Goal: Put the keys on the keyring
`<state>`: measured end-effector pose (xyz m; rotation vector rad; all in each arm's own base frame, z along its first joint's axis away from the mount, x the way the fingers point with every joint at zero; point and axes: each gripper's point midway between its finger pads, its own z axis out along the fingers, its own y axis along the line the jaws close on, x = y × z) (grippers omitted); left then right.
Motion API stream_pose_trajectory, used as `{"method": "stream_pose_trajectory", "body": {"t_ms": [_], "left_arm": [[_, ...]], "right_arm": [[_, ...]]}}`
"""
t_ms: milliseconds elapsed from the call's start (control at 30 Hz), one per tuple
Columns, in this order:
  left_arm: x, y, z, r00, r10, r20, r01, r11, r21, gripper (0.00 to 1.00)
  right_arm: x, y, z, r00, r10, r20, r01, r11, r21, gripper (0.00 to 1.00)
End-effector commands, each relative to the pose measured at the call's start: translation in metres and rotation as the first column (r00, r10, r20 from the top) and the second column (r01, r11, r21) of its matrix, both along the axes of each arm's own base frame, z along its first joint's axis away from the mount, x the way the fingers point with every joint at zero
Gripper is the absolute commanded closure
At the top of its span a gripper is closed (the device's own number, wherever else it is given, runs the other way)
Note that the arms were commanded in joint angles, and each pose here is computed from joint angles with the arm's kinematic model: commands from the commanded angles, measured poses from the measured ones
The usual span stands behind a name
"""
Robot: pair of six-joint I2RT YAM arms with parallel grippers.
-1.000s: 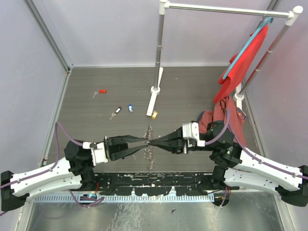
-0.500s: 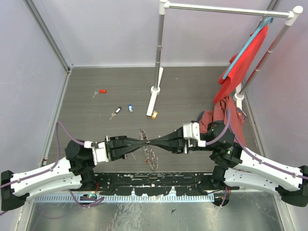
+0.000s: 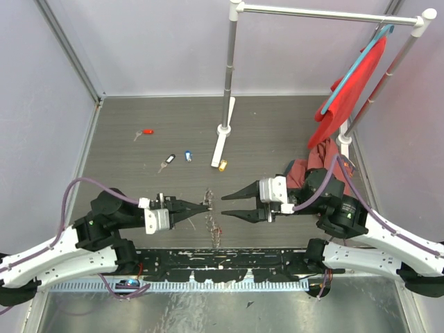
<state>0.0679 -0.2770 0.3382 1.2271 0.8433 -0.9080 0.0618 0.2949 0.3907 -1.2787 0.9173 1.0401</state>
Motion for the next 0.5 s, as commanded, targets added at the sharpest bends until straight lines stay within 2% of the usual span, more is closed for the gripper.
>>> {"method": "stream_pose_trajectory", "body": {"t_ms": [0,233,467], "left_arm": [[-0.002,0.015,-0.011,1.000,0.017,-0.010,-0.015,0.987,0.162,1.00],[0.009,0.017,-0.032,0.992,0.091,-0.088,-0.050,0.922,0.384,1.00],[0.014,0.016,-0.038,0.982,0.137,-0.129,-0.058,0.874,0.482,1.00]], "right_arm": [[0.008,-0.004,-0.021,0.999,-0.048,-0.007,0.047,0.990,-0.137,0.60],[0.021,0.004,-0.046,0.994,-0.100,-0.037,0.089,0.968,-0.234,0.60],[0.026,0.018,-0.059,0.993,-0.101,-0.057,0.085,0.968,-0.235,0.61]]}}
